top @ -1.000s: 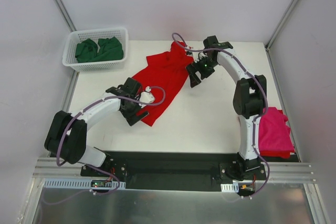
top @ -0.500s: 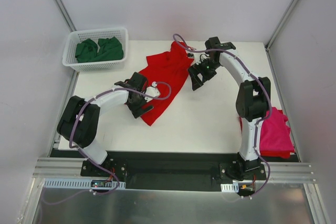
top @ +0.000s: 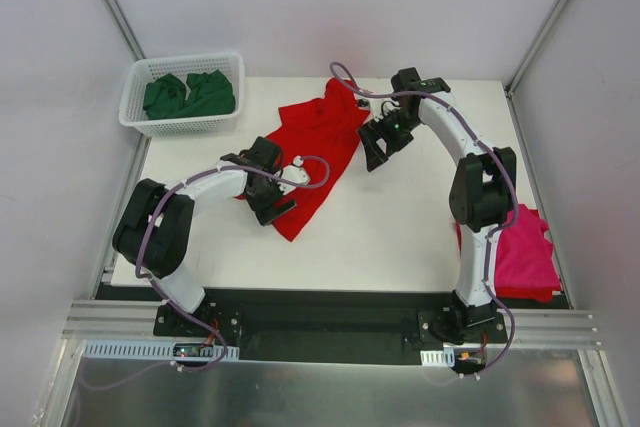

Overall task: Fold and stack the t-shirts
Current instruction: Flatten out the tshirt

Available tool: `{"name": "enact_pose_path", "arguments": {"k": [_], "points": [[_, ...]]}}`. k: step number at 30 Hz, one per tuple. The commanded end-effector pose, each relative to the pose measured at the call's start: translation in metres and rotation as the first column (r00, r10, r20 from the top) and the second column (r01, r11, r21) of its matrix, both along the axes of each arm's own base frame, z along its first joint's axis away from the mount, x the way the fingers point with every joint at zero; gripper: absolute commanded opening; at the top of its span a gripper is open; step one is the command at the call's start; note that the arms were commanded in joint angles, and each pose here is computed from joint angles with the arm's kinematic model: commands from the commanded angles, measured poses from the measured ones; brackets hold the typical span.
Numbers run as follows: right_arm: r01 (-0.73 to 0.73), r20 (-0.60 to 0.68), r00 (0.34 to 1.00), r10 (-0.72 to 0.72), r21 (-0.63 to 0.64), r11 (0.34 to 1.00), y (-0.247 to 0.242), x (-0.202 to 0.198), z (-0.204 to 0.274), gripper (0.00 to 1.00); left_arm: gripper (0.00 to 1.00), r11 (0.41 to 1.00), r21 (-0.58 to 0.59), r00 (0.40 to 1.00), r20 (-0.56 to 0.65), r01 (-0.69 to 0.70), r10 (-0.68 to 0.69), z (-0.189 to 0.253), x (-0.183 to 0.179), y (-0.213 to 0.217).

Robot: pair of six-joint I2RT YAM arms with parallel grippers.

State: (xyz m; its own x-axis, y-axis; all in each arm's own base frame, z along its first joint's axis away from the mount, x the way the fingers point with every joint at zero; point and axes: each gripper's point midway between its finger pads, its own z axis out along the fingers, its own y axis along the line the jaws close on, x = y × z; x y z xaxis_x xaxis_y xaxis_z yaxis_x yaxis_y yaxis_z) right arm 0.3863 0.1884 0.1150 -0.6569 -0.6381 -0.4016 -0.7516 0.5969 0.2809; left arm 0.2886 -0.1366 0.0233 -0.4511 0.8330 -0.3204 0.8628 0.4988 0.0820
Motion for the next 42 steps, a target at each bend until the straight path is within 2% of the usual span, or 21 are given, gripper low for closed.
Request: {"name": "enact_pose_path", "arguments": {"k": [1, 4, 6, 8, 9, 13, 15, 17, 21, 24, 29, 32, 33, 35, 37, 39, 42], "points": [[-0.011, 0.011, 1.0, 0.011, 0.011, 1.0, -0.001, 0.0, 0.012, 0.96, 0.79, 0.997, -0.068, 0.998, -0.052, 0.04, -0.043, 0.009, -0.008, -0.014], [-0.013, 0.004, 1.0, 0.013, 0.005, 1.0, -0.001, 0.0, 0.009, 0.96, 0.69, 0.996, -0.074, 0.995, -0.088, 0.046, -0.052, 0.008, -0.017, -0.015], [-0.015, 0.004, 1.0, 0.015, 0.001, 1.0, -0.002, 0.0, 0.008, 0.96, 0.4, 0.995, -0.08, 0.993, -0.103, 0.051, -0.059, 0.007, -0.021, -0.017], [-0.011, -0.001, 1.0, 0.011, 0.002, 1.0, -0.002, 0.001, 0.006, 0.96, 0.17, 0.996, -0.08, 0.99, -0.128, 0.045, -0.055, 0.006, -0.027, -0.017], [-0.012, -0.001, 1.0, 0.012, 0.002, 1.0, -0.002, 0.001, 0.006, 0.96, 0.0, 0.996, -0.082, 0.989, -0.137, 0.046, -0.057, 0.005, -0.029, -0.019], [-0.009, 0.0, 1.0, 0.009, -0.005, 1.0, -0.003, 0.004, 0.004, 0.96, 0.0, 0.991, -0.116, 0.978, -0.193, 0.059, -0.081, 0.011, -0.044, -0.026], [-0.006, 0.003, 1.0, 0.006, -0.011, 1.0, -0.004, 0.006, 0.003, 0.96, 0.0, 0.989, -0.123, 0.96, -0.259, 0.079, -0.108, 0.02, -0.058, -0.031], [-0.004, 0.007, 1.0, 0.004, -0.017, 1.0, -0.005, 0.008, 0.003, 0.96, 0.0, 0.98, -0.174, 0.913, -0.378, 0.093, -0.154, 0.03, -0.08, -0.042], [0.005, 0.011, 1.0, -0.005, -0.025, 1.0, -0.008, 0.013, 0.001, 0.96, 0.0, 0.955, -0.284, 0.766, -0.593, 0.09, -0.249, 0.082, -0.126, -0.062], [0.009, 0.013, 1.0, -0.008, -0.026, 1.0, -0.009, 0.014, 0.0, 0.96, 0.0, 0.93, -0.351, 0.729, -0.607, 0.113, -0.318, 0.112, -0.14, -0.078], [0.032, -0.001, 0.999, -0.032, -0.007, 0.999, -0.007, 0.014, -0.002, 0.96, 0.0, 0.896, -0.426, 0.767, -0.534, 0.121, -0.357, 0.147, -0.135, -0.092], [0.036, 0.005, 0.999, -0.036, -0.004, 0.999, -0.007, 0.015, 0.001, 0.96, 0.0, 0.879, -0.453, 0.827, -0.432, 0.146, -0.36, 0.173, -0.122, -0.095], [0.036, 0.009, 0.999, -0.036, -0.004, 0.999, -0.007, 0.015, 0.001, 0.96, 0.0, 0.879, -0.457, 0.849, -0.403, 0.137, -0.342, 0.18, -0.116, -0.095], [0.038, 0.017, 0.999, -0.038, -0.009, 0.999, -0.008, 0.016, 0.003, 0.96, 0.0, 0.855, -0.496, 0.911, -0.268, 0.149, -0.314, 0.21, -0.094, -0.095], [0.04, 0.017, 0.999, -0.04, -0.006, 0.999, -0.006, 0.017, 0.003, 0.96, 0.0, 0.842, -0.521, 0.944, -0.184, 0.141, -0.272, 0.233, -0.081, -0.092], [0.053, -0.002, 0.999, -0.053, 0.005, 0.999, -0.004, 0.016, 0.0, 0.96, 0.0, 0.833, -0.537, 0.968, -0.114, 0.129, -0.223, 0.25, -0.063, -0.087], [0.057, -0.057, 0.997, -0.055, 0.04, 0.998, 0.004, 0.01, -0.005, 0.96, 0.0, 0.838, -0.534, 0.98, -0.075, 0.117, -0.185, 0.258, -0.053, -0.078]]}}
